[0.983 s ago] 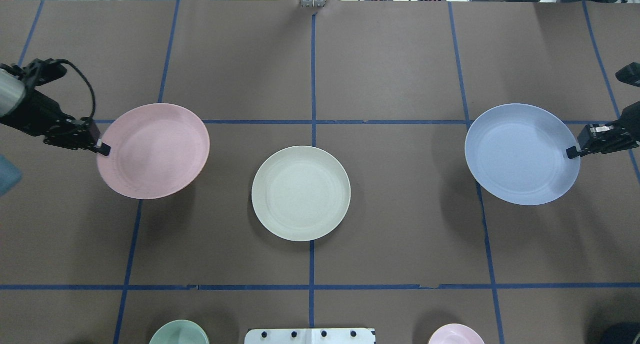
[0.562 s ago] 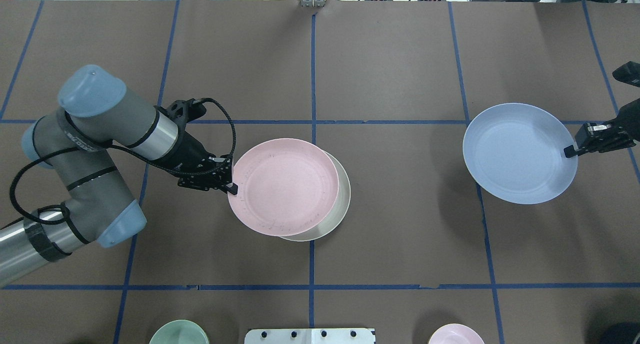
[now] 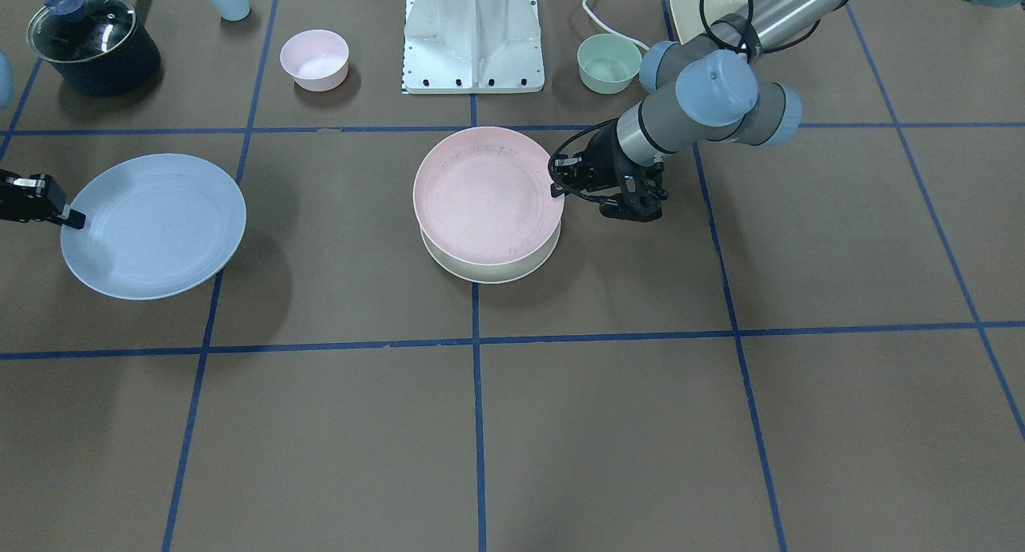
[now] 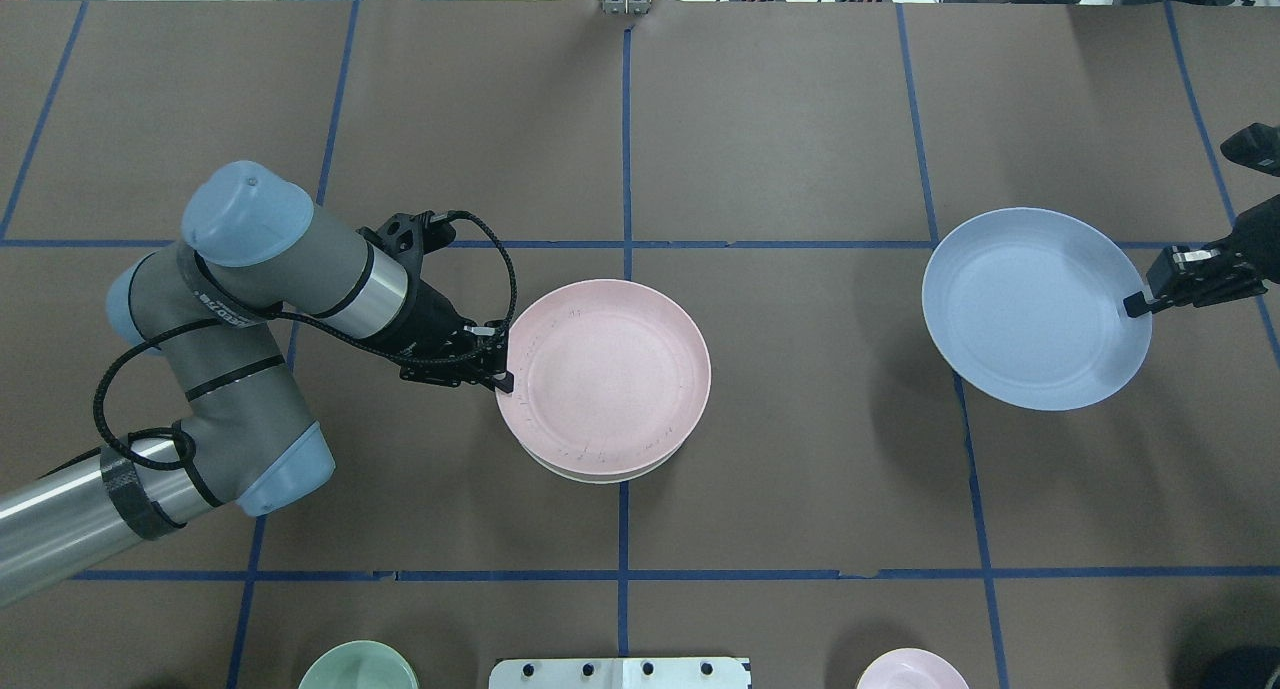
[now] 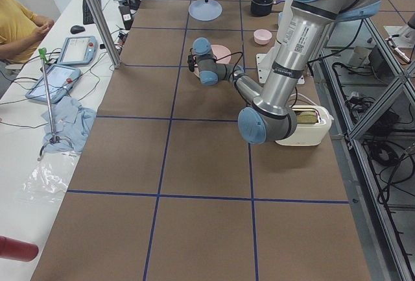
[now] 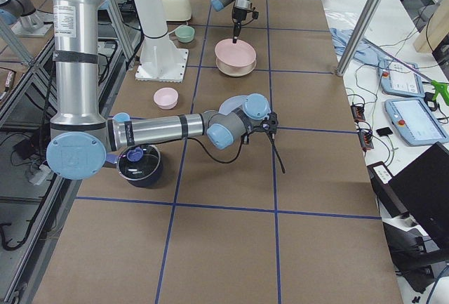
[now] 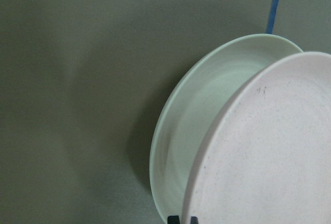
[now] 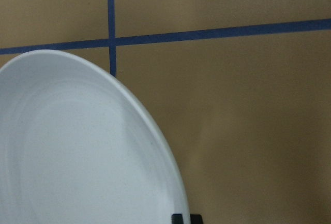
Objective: Stack three plates with pink and blue
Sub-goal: 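Slide the pink plate onto the cream plate with the left gripper, then carry the light blue plate onto the pink plate while the left gripper withdraws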
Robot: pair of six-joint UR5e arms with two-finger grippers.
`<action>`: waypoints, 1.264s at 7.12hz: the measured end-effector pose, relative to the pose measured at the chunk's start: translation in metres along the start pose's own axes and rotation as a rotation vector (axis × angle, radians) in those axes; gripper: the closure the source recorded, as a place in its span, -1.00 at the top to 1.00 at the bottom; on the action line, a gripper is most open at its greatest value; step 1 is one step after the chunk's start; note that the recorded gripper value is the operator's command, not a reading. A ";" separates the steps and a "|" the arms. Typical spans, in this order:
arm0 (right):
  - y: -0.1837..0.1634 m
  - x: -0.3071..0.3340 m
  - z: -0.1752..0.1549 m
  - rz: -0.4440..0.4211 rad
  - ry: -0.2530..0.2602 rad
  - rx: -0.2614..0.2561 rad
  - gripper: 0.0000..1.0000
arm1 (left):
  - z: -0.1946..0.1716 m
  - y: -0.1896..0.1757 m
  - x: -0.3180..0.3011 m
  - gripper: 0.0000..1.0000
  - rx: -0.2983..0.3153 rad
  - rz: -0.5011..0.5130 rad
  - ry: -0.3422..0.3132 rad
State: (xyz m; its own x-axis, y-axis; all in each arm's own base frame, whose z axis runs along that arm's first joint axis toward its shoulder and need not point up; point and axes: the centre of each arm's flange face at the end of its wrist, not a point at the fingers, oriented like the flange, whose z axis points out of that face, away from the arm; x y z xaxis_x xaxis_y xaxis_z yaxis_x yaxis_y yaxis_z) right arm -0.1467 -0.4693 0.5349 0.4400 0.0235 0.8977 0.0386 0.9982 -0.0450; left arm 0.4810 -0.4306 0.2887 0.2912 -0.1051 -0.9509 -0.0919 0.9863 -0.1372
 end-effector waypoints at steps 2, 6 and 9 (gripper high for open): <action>0.000 -0.001 -0.001 -0.002 0.000 0.002 -1.00 | 0.004 0.000 0.000 0.34 0.012 0.001 -0.004; -0.018 -0.075 0.009 0.088 -0.057 0.014 -1.00 | -0.053 0.009 -0.014 0.21 0.055 0.022 0.046; -0.003 -0.223 0.086 0.250 -0.143 0.030 -1.00 | -0.147 -0.021 -0.081 0.21 0.119 0.073 0.032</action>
State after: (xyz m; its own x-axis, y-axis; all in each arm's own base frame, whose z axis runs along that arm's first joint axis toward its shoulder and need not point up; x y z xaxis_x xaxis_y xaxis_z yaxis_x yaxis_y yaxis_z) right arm -0.3220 -0.4723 0.3727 0.3011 0.2743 0.9133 -0.0827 0.9616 -0.2615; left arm 0.3196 -0.4615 0.3279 0.2574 -0.0344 -0.9657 0.0026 0.9994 -0.0349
